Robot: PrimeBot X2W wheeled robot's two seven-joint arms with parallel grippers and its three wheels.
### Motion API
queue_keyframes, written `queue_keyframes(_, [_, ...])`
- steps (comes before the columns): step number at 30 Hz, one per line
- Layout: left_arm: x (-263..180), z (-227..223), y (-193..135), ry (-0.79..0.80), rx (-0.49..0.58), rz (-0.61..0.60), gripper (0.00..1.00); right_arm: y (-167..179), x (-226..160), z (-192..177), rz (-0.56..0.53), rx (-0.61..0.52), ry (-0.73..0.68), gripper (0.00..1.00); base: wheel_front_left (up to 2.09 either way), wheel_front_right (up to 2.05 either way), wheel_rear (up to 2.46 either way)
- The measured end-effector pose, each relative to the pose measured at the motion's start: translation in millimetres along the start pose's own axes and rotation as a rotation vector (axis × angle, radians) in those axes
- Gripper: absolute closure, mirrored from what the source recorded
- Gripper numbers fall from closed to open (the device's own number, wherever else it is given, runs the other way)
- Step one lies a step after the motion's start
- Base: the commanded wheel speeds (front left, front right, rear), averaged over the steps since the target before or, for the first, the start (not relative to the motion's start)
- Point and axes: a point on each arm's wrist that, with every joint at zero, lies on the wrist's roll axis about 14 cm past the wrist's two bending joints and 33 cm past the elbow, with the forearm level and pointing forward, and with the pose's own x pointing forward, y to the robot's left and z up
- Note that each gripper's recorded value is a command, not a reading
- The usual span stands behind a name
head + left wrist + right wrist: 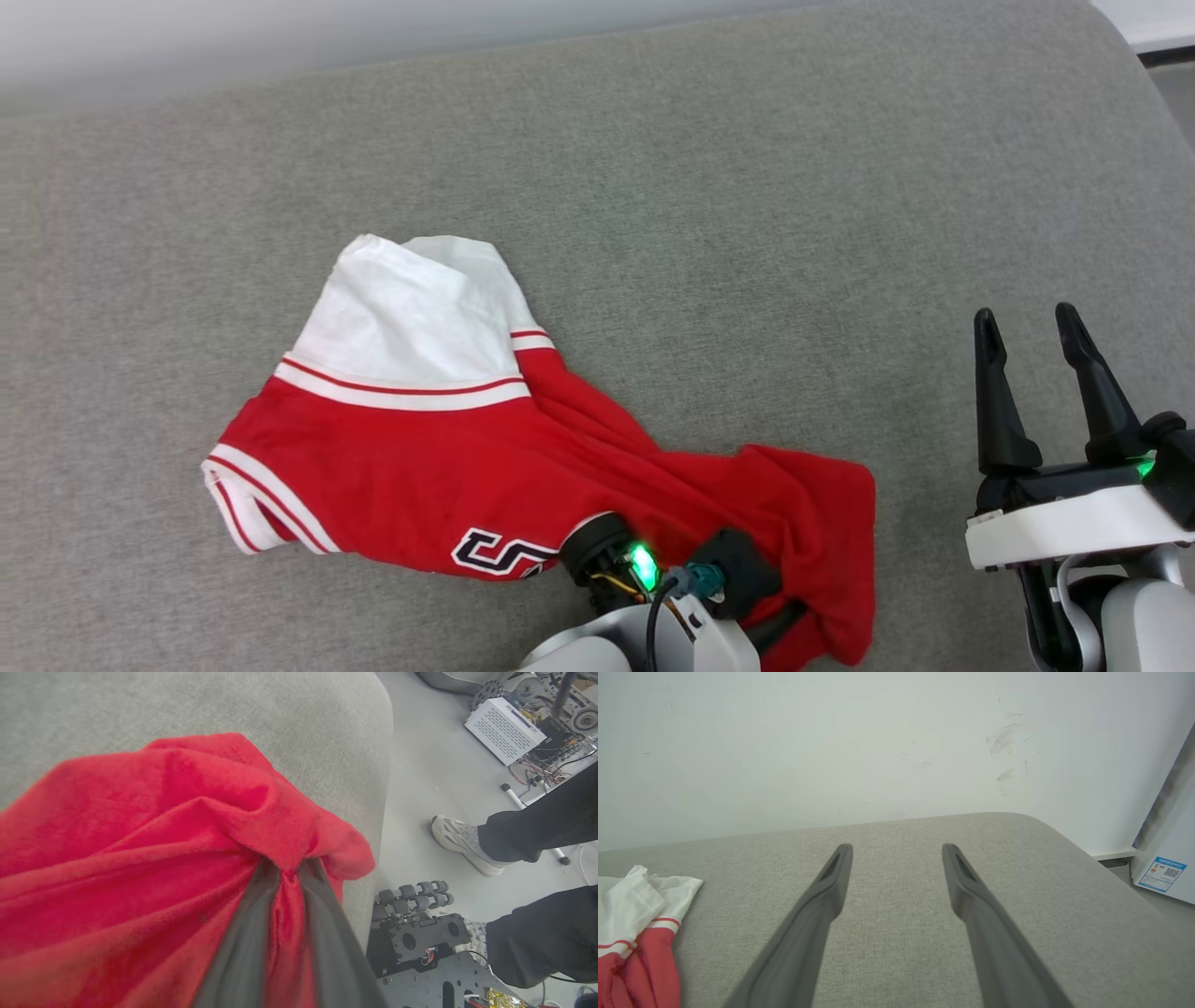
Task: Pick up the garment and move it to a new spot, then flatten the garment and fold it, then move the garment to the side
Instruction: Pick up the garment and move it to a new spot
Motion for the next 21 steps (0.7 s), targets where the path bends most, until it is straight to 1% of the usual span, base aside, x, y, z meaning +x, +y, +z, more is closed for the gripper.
queue_keyframes(1, [-1,1,-2,-0.009,0.006,-0.004,0.0,1,1,0,0.004,0.001,0.0,0.0,0.0,0.0,0.0])
queue_keyframes(3, [-3,14,-1,-0.06,0.033,0.002,0.0,2,1,2,0.008,-0.004,-0.007,0.0,0.0,0.0,0.0])
queue_keyframes(6, [-10,47,2,-0.194,0.081,0.033,0.0,6,0,9,0.02,-0.01,-0.021,0.0,0.0,0.0,0.0])
queue_keyframes(11, [-31,91,12,-0.385,0.142,0.138,0.0,15,-6,19,0.047,-0.004,-0.03,0.0,0.0,0.0,0.0])
queue_keyframes(15, [-58,116,31,-0.499,0.16,0.277,0.0,22,-11,27,0.07,-0.001,-0.039,0.0,0.0,0.0,0.0])
queue_keyframes(21, [-116,130,79,-0.606,0.118,0.554,0.0,38,-15,33,0.118,0.009,-0.042,0.0,0.0,0.0,0.0])
